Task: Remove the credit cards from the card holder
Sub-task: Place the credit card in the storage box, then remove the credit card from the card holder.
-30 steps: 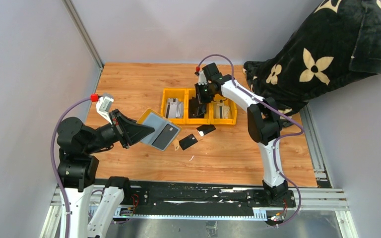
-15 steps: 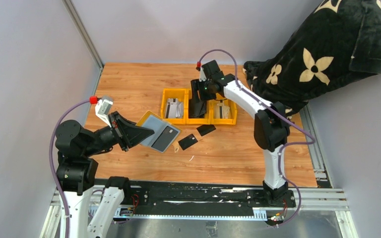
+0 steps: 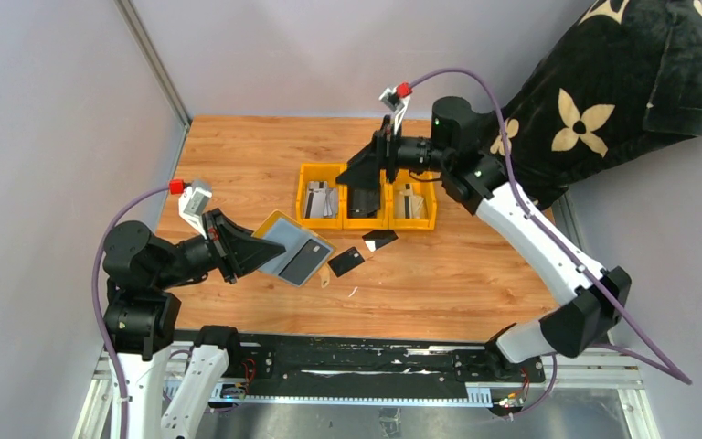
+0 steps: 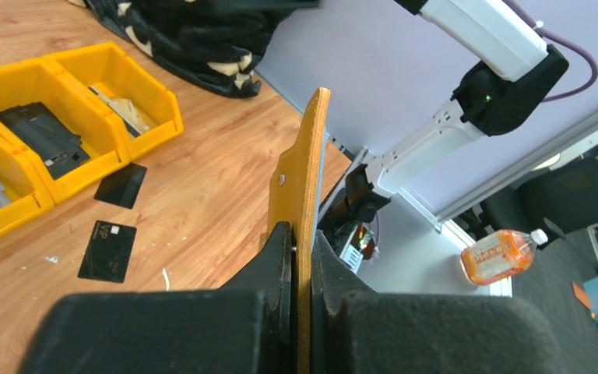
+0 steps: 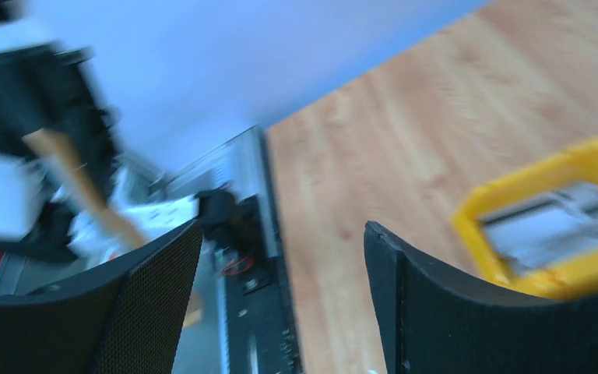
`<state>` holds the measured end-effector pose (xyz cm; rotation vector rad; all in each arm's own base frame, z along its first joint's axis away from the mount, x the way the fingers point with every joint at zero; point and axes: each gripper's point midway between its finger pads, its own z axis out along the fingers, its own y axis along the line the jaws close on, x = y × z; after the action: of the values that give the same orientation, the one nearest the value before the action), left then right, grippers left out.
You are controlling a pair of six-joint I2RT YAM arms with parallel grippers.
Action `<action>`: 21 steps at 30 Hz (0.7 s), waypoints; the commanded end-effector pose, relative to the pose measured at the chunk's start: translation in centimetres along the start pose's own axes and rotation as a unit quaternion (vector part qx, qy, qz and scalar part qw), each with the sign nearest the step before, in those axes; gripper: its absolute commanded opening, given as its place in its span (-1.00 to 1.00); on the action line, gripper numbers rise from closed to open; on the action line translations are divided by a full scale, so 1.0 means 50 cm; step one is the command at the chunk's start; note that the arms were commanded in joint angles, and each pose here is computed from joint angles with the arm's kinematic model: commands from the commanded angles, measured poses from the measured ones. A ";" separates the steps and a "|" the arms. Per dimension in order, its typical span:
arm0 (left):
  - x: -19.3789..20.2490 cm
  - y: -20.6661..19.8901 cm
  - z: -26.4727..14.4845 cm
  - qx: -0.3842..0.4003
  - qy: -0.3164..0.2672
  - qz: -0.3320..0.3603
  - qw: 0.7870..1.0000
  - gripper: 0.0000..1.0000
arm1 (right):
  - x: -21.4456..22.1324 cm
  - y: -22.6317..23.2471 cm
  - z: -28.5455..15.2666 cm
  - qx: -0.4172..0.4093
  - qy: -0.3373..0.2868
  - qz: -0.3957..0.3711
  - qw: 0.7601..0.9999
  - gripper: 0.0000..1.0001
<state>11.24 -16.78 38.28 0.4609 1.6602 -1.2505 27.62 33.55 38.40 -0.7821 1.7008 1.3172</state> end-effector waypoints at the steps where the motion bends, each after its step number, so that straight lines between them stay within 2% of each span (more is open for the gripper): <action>1: 0.027 -0.005 -0.004 0.023 0.029 0.012 0.999 -1.00 | 0.041 0.233 -0.021 -0.217 0.036 -0.049 0.974 0.60; 4: 0.041 -0.006 -0.006 0.032 0.039 0.017 0.999 -1.00 | 0.085 0.318 -0.026 -0.272 0.085 -0.064 0.957 0.61; 9: 0.052 -0.014 -0.008 0.049 0.051 0.011 0.997 -1.00 | 0.132 0.371 -0.011 -0.302 0.128 -0.088 0.940 0.57; 12: 0.056 -0.020 -0.011 0.056 0.057 0.011 0.997 -1.00 | 0.152 0.392 0.006 -0.315 0.150 -0.086 0.933 0.37; 21: 0.061 -0.034 -0.020 0.063 0.064 0.032 0.995 -1.00 | 0.178 0.401 0.049 -0.300 0.171 -0.066 0.936 -0.43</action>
<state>9.08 -17.32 36.10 0.6173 1.6915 -1.3160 7.42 40.93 38.81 -1.5273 1.4567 1.7228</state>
